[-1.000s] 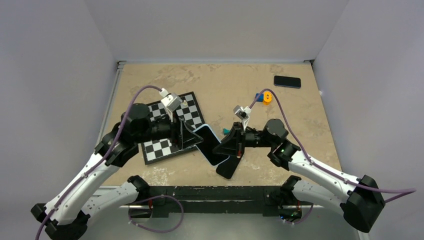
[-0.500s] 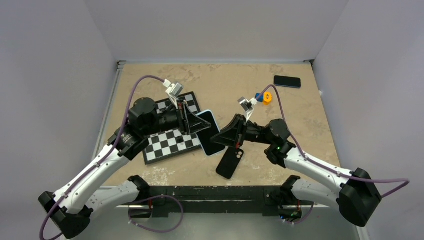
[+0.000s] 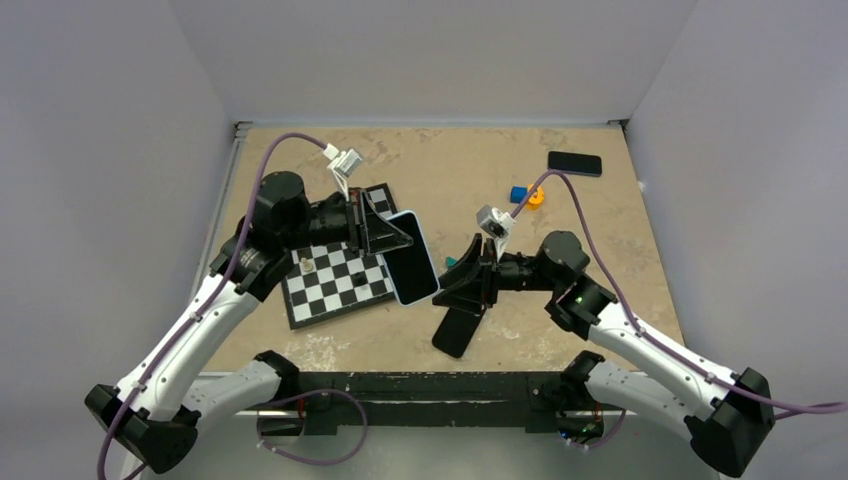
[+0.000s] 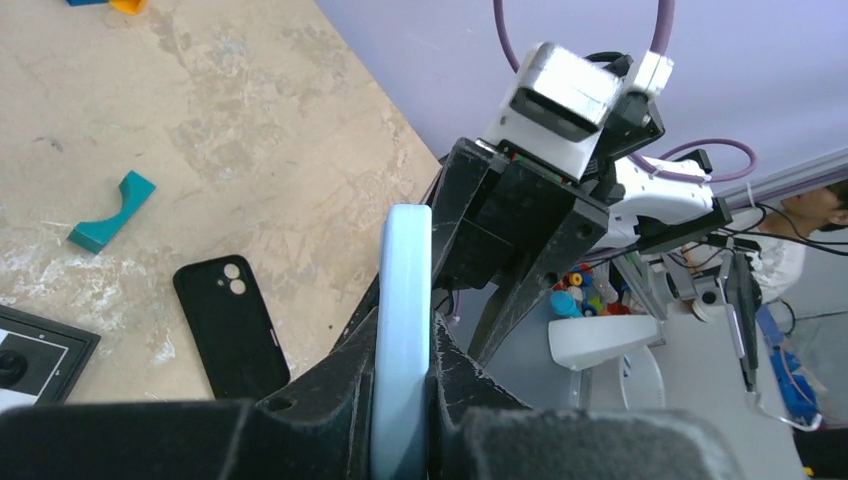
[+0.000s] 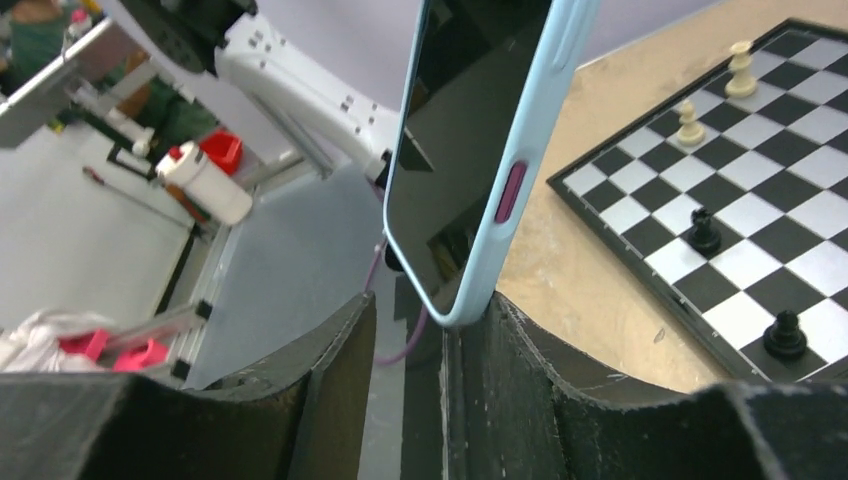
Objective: Take the phone out of the phone case
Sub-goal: Remove the phone case from the phone.
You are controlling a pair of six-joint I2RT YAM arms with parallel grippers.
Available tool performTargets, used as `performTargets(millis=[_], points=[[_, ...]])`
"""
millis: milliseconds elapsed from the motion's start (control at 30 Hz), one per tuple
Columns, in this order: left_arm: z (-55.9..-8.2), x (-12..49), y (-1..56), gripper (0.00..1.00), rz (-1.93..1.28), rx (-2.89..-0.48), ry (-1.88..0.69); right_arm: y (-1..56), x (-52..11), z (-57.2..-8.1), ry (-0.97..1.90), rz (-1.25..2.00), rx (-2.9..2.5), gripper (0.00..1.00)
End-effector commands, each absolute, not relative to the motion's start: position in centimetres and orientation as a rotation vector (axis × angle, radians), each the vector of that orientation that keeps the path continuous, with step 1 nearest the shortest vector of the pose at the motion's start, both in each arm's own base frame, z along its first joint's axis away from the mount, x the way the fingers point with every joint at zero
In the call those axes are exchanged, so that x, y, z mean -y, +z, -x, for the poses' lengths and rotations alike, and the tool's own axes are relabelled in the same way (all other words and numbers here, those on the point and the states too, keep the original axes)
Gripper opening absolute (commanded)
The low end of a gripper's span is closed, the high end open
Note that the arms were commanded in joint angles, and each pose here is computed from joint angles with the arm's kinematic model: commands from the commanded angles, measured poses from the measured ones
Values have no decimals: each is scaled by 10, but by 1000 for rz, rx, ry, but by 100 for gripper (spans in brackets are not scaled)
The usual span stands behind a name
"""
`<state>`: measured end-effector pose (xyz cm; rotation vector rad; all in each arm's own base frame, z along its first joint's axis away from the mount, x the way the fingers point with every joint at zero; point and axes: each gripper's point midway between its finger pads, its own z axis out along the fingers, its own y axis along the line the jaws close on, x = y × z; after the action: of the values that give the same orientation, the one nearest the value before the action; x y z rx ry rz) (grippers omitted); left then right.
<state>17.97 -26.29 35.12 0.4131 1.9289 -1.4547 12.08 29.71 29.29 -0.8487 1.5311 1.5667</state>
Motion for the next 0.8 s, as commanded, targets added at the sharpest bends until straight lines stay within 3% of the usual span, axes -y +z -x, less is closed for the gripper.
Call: performTargets(millis=[0, 233, 633, 700, 767], points=[[-165, 261, 379, 0, -539, -1865, -1555, 289, -292, -91, 1608, 1127, -1438, 47], [-159, 264, 383, 0, -606, -1842, -1610, 298, -296, -84, 1694, 1163, -1362, 39], [-154, 268, 385, 0, -629, -1807, -1692, 320, -305, -89, 1754, 1143, -1292, 36], [-153, 268, 386, 0, -635, -1804, -1696, 320, -305, -87, 1774, 1158, -1280, 32], [-151, 268, 390, 0, -644, -1792, -1716, 319, -306, -87, 1770, 1170, -1271, 19]])
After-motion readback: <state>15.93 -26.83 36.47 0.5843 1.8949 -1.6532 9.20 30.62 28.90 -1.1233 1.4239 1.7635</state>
